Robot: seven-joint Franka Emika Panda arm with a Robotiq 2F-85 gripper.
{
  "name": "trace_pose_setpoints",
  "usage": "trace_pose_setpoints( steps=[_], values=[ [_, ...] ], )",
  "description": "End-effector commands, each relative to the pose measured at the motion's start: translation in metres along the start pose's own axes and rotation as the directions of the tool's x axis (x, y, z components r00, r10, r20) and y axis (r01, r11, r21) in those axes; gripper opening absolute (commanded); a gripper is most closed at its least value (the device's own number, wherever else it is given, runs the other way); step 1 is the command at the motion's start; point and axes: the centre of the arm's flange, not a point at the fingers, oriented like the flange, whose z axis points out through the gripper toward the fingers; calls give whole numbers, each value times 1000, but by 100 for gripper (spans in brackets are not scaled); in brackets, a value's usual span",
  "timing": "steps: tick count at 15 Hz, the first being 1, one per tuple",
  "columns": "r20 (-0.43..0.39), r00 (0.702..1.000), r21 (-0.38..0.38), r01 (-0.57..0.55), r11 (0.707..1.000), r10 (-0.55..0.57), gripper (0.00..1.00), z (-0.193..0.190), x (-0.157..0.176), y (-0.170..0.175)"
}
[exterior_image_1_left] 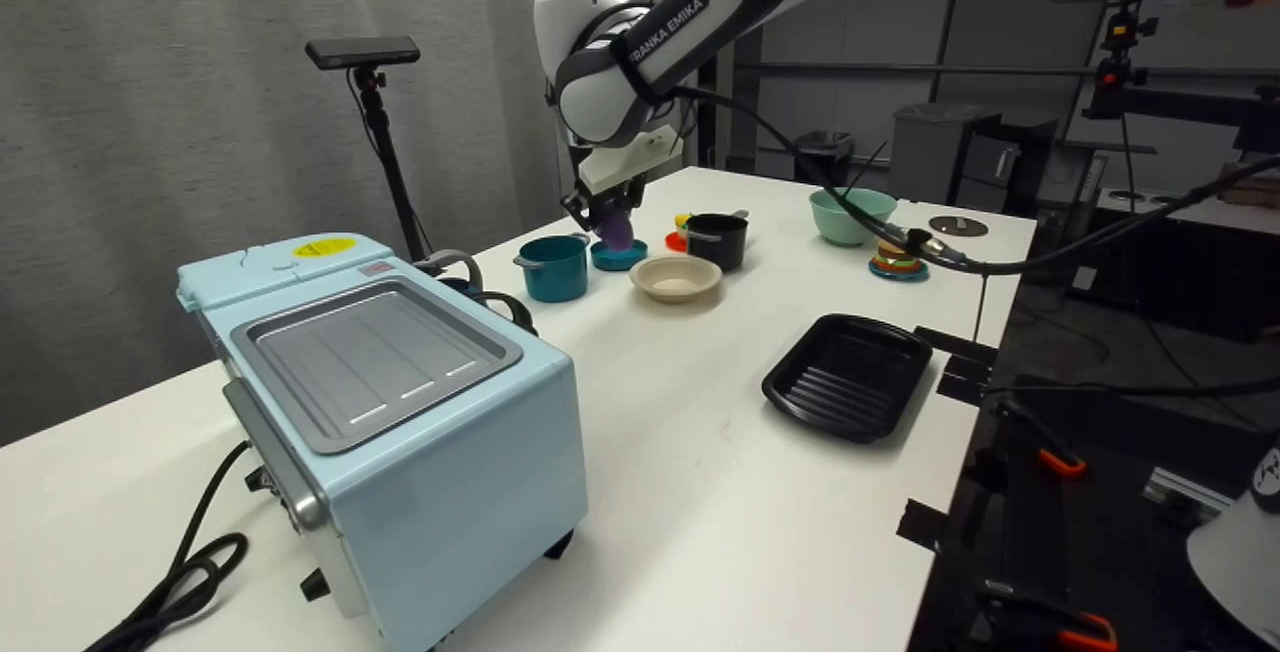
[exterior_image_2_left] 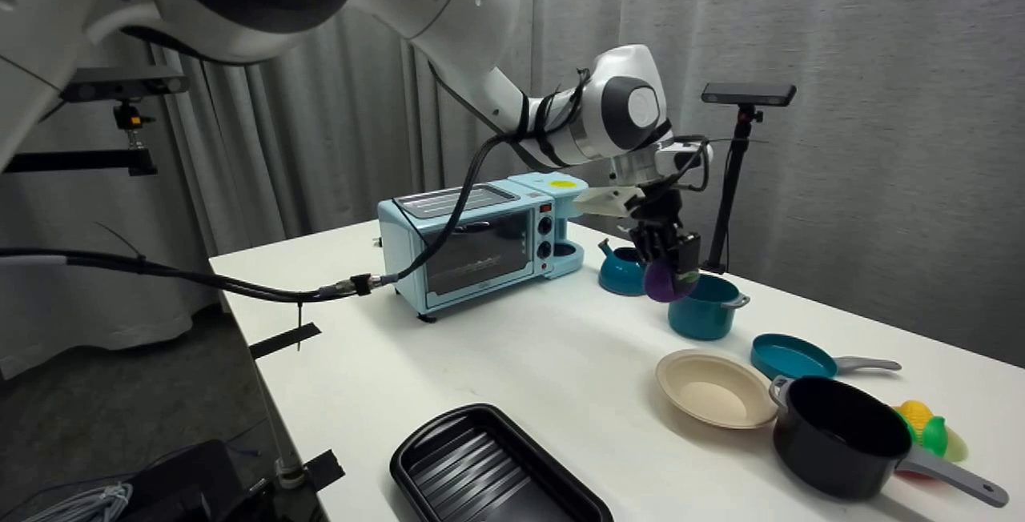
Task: Put the purple plush toy on the cream colored plate
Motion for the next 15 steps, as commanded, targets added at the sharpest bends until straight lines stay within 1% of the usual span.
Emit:
trace_pose_setpoints(
  steps=[1, 3, 6, 8, 10, 15],
  values=[
    [16, 999, -58, -51, 997, 52, 7, 20, 38, 21],
    [43, 996, -87, -68, 994, 72, 7, 32, 41, 39],
    [85, 992, -131, -82, 988, 94, 7, 50, 32, 58],
    [96, 991, -152, -80, 985, 95, 7, 67, 22, 66],
    [96, 991, -167, -81, 983, 98, 7, 84, 14, 70],
    [134, 986, -186, -77, 979, 103, 7, 116, -6, 69]
  ],
)
